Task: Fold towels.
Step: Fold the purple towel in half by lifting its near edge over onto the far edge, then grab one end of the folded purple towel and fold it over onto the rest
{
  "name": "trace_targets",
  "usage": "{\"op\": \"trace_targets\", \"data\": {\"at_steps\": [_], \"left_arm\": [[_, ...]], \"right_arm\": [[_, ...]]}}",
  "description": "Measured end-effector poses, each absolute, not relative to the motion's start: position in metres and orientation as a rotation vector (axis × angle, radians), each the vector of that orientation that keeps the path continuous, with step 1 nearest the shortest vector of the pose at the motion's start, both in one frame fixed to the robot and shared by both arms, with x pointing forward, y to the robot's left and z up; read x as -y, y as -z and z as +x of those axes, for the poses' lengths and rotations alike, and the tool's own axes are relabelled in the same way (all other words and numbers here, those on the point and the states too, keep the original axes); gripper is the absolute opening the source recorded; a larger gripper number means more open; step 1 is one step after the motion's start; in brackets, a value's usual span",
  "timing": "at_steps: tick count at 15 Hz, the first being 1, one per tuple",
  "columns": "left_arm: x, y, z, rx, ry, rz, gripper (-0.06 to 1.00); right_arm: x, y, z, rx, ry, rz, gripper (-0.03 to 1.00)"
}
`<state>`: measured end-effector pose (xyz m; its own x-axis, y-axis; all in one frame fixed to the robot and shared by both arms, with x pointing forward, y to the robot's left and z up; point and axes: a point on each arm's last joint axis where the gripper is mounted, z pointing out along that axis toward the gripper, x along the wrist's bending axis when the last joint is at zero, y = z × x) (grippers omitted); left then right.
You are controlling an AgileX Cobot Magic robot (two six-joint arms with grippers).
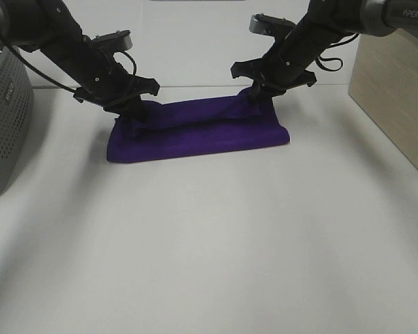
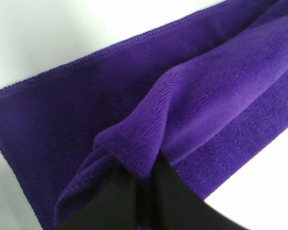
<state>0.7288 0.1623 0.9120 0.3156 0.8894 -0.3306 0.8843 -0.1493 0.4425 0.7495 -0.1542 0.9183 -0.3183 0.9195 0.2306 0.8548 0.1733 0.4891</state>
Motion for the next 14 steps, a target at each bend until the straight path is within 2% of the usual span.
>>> {"op": "trace_targets", "data": {"at_steps": [2, 6, 7, 8, 10, 14], "left_arm": [[-0.163, -0.909, 0.731, -1.566, -0.028, 2.015, 0.12], [-0.166, -0.906, 0.733, -1.56, -0.093, 2.048, 0.54], [-0.167, -0.906, 0.732, -1.589, -0.092, 2.042, 0.66], [-0.169, -0.905, 0.732, -1.63, -0.087, 2.028, 0.76], [-0.171, -0.907, 0.728, -1.698, -0.039, 2.051, 0.86], [-0.201, -0.907, 0.727, -1.813, 0.097, 2.01, 0.88]], "right_arm": [[0.154, -0.918, 0.751, -2.295, -0.847, 1.754, 0.11], [0.156, -0.918, 0.751, -2.299, -0.824, 1.743, 0.59], [0.156, -0.917, 0.748, -2.335, -0.792, 1.753, 0.67], [0.156, -0.92, 0.744, -2.372, -0.763, 1.765, 0.71], [0.158, -0.939, 0.733, -2.442, -0.694, 1.775, 0.75], [0.162, -0.989, 0.711, -2.526, -0.613, 1.784, 0.76]]}}
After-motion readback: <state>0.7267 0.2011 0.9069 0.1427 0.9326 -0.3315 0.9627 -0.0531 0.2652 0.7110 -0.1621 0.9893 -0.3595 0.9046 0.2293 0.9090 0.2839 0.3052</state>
